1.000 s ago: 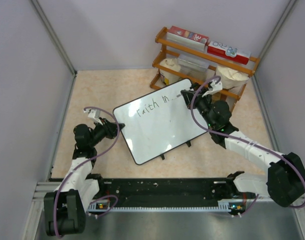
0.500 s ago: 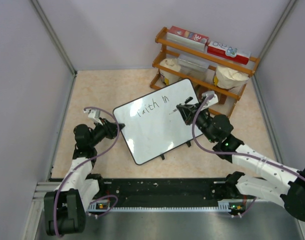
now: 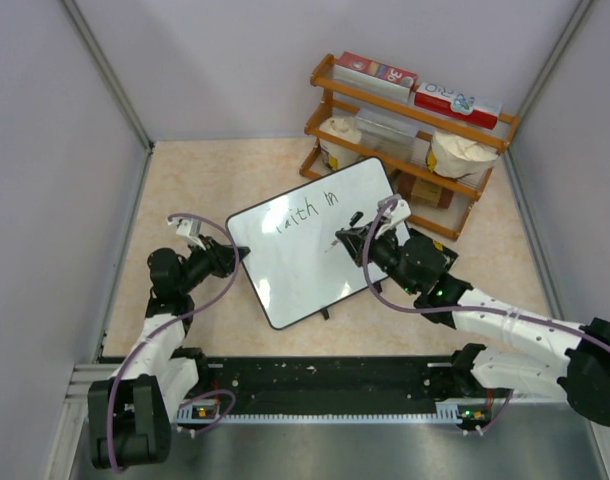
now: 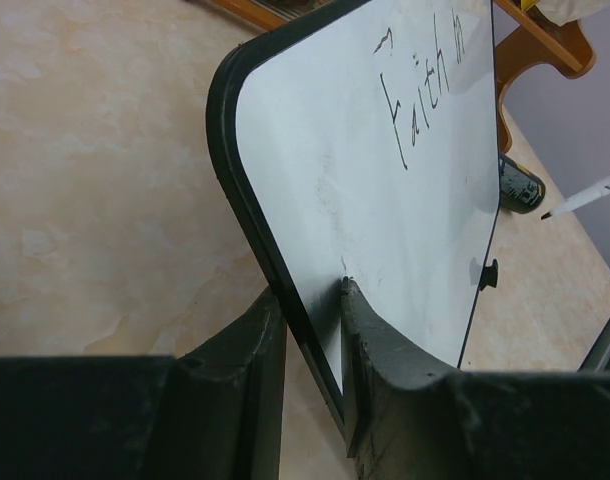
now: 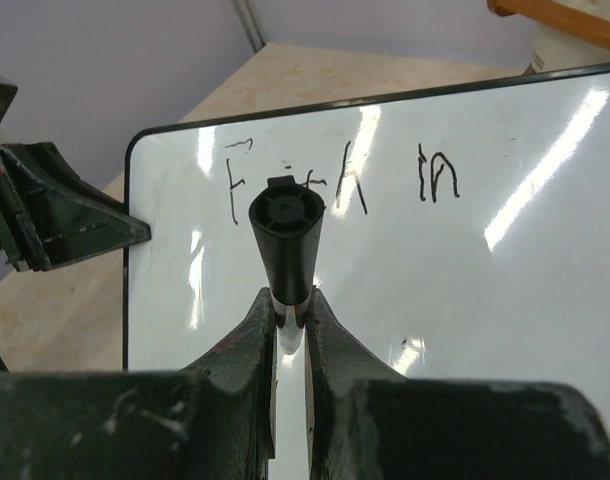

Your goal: Write a sentence on the whiteboard

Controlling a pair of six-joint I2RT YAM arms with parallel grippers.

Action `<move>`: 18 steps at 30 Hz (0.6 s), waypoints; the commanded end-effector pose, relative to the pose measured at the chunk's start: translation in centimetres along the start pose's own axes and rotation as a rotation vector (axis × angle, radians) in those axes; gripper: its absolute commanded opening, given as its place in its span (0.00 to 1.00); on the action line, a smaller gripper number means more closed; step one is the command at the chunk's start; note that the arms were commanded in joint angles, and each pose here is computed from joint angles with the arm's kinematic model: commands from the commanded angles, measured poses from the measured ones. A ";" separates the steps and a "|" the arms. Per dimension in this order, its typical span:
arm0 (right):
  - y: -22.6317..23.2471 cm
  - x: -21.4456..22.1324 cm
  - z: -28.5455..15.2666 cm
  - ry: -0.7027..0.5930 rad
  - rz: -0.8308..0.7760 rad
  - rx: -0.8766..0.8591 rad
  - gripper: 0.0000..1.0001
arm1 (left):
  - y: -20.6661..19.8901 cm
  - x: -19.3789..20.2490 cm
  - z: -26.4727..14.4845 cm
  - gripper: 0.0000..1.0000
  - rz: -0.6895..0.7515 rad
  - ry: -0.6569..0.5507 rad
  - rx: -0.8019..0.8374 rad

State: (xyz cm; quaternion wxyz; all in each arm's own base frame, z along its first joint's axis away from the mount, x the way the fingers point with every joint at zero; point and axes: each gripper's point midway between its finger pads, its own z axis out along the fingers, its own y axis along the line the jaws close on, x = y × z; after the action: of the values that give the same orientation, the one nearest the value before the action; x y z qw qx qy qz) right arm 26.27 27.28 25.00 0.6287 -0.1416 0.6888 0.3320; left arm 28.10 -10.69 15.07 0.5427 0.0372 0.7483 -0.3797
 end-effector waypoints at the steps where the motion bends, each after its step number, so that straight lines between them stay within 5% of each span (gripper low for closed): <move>1: 2.9 -1.5 1.5 -0.050 0.041 -0.081 0.00 | 1.5 0.2 0.1 0.00 0.073 -0.016 -0.048; 18: 6.8 -1.4 7.7 -0.141 0.037 -0.114 0.00 | 1.3 0.2 0.1 0.00 0.072 -0.015 -0.038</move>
State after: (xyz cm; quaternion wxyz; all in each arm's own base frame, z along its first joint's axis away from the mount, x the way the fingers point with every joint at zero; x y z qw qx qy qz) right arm 27.33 35.51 23.50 0.6159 -0.1642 0.6774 0.3673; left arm 28.17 -10.72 15.09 0.5437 0.0392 0.7470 -0.3806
